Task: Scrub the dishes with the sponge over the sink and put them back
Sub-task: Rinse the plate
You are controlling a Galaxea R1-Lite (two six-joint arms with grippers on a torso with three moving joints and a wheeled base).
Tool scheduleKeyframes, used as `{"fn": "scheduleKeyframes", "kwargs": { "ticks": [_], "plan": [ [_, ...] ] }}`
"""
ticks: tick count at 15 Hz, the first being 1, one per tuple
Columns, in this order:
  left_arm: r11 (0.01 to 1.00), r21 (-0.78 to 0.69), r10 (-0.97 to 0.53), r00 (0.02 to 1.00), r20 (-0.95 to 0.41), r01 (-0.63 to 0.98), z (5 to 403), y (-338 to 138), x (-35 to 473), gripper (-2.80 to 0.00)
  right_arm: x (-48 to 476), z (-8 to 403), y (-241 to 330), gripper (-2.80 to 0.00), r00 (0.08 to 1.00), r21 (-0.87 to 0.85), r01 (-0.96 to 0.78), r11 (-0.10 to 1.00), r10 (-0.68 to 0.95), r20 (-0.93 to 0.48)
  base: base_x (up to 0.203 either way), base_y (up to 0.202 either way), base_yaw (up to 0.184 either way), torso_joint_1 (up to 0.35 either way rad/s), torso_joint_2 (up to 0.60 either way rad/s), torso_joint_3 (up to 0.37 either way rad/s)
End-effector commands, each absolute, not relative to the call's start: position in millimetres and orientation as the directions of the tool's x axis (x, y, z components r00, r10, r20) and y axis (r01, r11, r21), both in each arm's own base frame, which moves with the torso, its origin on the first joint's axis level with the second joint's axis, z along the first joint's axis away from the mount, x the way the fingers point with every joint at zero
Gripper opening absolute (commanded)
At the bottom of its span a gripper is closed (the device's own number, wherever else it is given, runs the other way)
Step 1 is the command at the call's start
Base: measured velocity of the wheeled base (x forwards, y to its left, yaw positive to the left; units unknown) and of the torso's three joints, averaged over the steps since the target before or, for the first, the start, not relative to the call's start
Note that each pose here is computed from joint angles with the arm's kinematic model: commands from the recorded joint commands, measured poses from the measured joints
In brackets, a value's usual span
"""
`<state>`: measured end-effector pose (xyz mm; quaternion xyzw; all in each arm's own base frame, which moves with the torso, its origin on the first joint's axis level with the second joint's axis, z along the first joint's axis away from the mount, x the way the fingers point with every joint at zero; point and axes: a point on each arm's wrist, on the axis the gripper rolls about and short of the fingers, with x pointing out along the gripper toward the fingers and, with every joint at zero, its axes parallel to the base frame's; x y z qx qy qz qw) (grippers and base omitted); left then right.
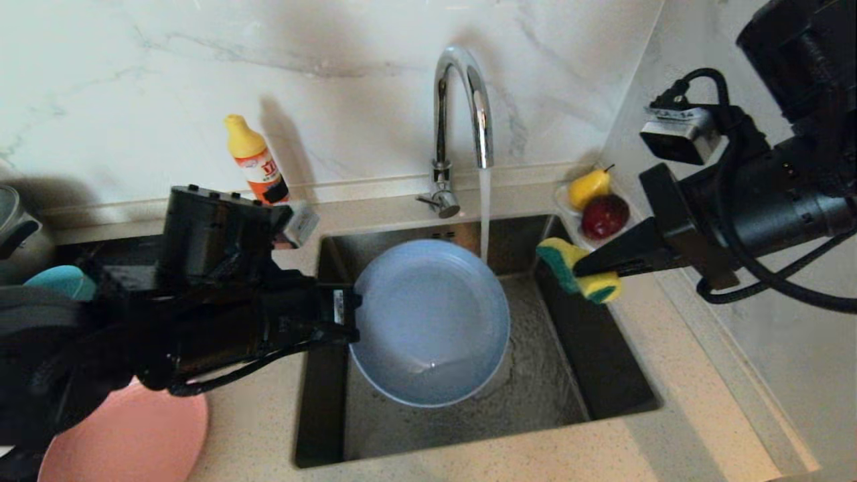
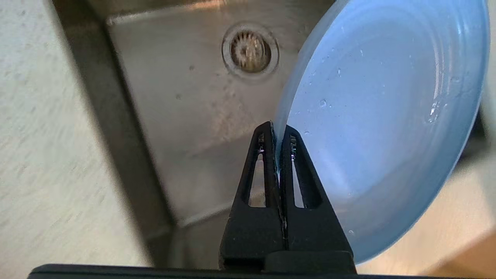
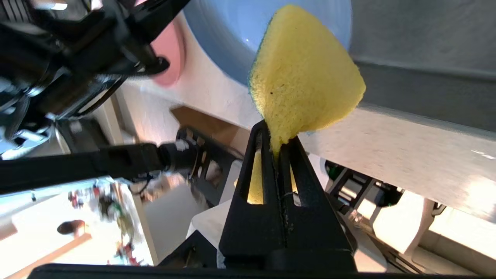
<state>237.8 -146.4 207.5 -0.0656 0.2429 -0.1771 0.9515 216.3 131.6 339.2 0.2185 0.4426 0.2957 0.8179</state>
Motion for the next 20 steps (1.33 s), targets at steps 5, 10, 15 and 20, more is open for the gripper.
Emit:
{"fn": "scheduleKeyframes", "kwargs": {
  "ticks": [5, 10, 15, 20],
  "plan": [
    [0.944, -0.219, -0.324, 0.807, -0.493, 0.246, 185.5, -177.9, 301.3, -2.8, 191.2, 344.9, 86.7, -2.8, 0.525, 0.616, -0.226, 0.755, 0.627, -0.575, 0.0, 0.0, 0.0, 0.0, 0.0, 0.0],
    [0.946, -0.213, -0.321, 0.798, -0.51, 0.244, 171.9, -196.1, 329.1, -2.8, 195.9, 339.5, 78.3, -2.8, 0.543, 0.607, -0.195, 0.77, 0.6, -0.587, 0.0, 0.0, 0.0, 0.0, 0.0, 0.0],
    [0.94, -0.215, -0.341, 0.793, -0.506, 0.266, 168.5, -214.2, 341.7, -2.8, 196.9, 331.4, 78.2, -2.8, 0.525, 0.594, -0.191, 0.781, 0.593, -0.611, 0.0, 0.0, 0.0, 0.0, 0.0, 0.0],
    [0.929, -0.204, -0.369, 0.76, -0.535, 0.307, 152.5, -238.3, 339.9, -2.8, 198.8, 326.6, 78.5, -2.8, 0.521, 0.591, -0.188, 0.785, 0.59, -0.617, 0.0, 0.0, 0.0, 0.0, 0.0, 0.0]
  ]
}}
